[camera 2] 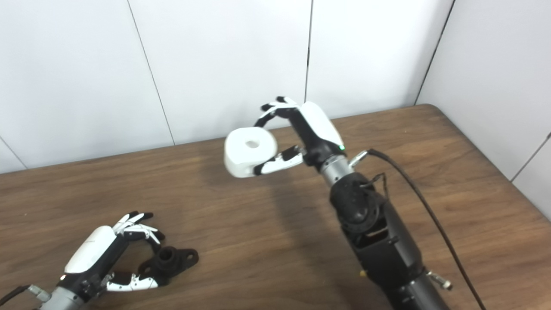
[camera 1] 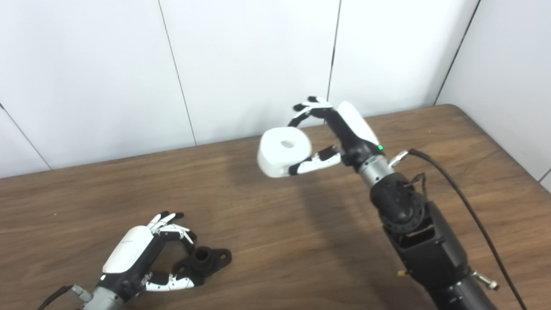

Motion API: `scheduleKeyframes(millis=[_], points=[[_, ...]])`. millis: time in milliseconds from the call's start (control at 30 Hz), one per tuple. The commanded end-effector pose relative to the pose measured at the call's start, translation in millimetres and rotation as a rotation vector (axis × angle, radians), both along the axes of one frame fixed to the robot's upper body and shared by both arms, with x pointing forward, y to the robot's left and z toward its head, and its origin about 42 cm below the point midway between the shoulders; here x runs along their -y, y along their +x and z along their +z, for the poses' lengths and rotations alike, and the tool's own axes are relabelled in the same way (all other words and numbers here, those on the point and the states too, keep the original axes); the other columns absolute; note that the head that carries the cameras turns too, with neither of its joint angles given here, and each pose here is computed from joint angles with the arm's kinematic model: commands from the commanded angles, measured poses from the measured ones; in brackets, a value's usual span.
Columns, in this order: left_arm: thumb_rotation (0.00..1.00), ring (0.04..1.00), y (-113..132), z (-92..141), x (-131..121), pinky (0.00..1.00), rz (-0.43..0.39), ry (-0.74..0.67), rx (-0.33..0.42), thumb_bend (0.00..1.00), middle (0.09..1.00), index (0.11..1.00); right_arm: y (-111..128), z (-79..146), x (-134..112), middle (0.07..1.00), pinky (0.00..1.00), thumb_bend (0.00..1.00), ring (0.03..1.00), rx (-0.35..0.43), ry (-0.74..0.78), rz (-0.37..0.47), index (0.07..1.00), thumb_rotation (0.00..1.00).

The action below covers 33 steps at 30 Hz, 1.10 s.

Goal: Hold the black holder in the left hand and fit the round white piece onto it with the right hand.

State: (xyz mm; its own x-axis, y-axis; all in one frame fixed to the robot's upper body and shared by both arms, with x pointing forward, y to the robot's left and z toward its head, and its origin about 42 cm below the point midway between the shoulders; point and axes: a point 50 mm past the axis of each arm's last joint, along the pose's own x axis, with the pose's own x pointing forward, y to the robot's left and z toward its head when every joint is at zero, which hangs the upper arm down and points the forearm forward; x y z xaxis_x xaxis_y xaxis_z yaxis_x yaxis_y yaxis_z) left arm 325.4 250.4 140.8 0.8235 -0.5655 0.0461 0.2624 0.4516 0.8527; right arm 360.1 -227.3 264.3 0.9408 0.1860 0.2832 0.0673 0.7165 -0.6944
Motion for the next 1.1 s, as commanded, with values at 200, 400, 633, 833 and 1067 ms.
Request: scheduleKeyframes(millis=[200,400,633,833,1067], points=[[0.05,0.936,-5.5,-2.8,13.4,1.0,0.011,0.029,-0.025,0.52,0.716,0.483,-11.8,19.7,-27.0,0.815,0.87,0.52,0.974,0.048,0.012,0.134,0.484,0.14],[0.05,0.941,-6.4,-6.0,19.7,1.0,0.01,0.026,-0.021,0.52,0.721,0.483,-20.2,23.5,-39.5,0.829,0.94,0.52,1.0,0.03,0.012,0.218,0.484,0.14],[0.05,0.951,-6.8,-7.0,29.1,1.0,0.013,0.014,-0.019,0.52,0.724,0.483,-25.9,23.4,-40.0,0.816,0.86,0.52,0.981,0.033,-0.015,0.262,0.483,0.14],[0.05,0.955,-7.4,-7.9,34.1,1.0,0.013,0.002,-0.015,0.52,0.724,0.483,-30.1,16.0,-41.1,0.821,0.87,0.52,0.985,0.002,-0.04,0.286,0.484,0.14],[0.05,0.958,-9.1,-6.7,38.8,1.0,0.011,0.004,-0.015,0.52,0.727,0.483,-33.4,2.7,-45.8,0.827,1.0,0.52,1.0,-0.038,-0.025,0.306,0.484,0.14]])
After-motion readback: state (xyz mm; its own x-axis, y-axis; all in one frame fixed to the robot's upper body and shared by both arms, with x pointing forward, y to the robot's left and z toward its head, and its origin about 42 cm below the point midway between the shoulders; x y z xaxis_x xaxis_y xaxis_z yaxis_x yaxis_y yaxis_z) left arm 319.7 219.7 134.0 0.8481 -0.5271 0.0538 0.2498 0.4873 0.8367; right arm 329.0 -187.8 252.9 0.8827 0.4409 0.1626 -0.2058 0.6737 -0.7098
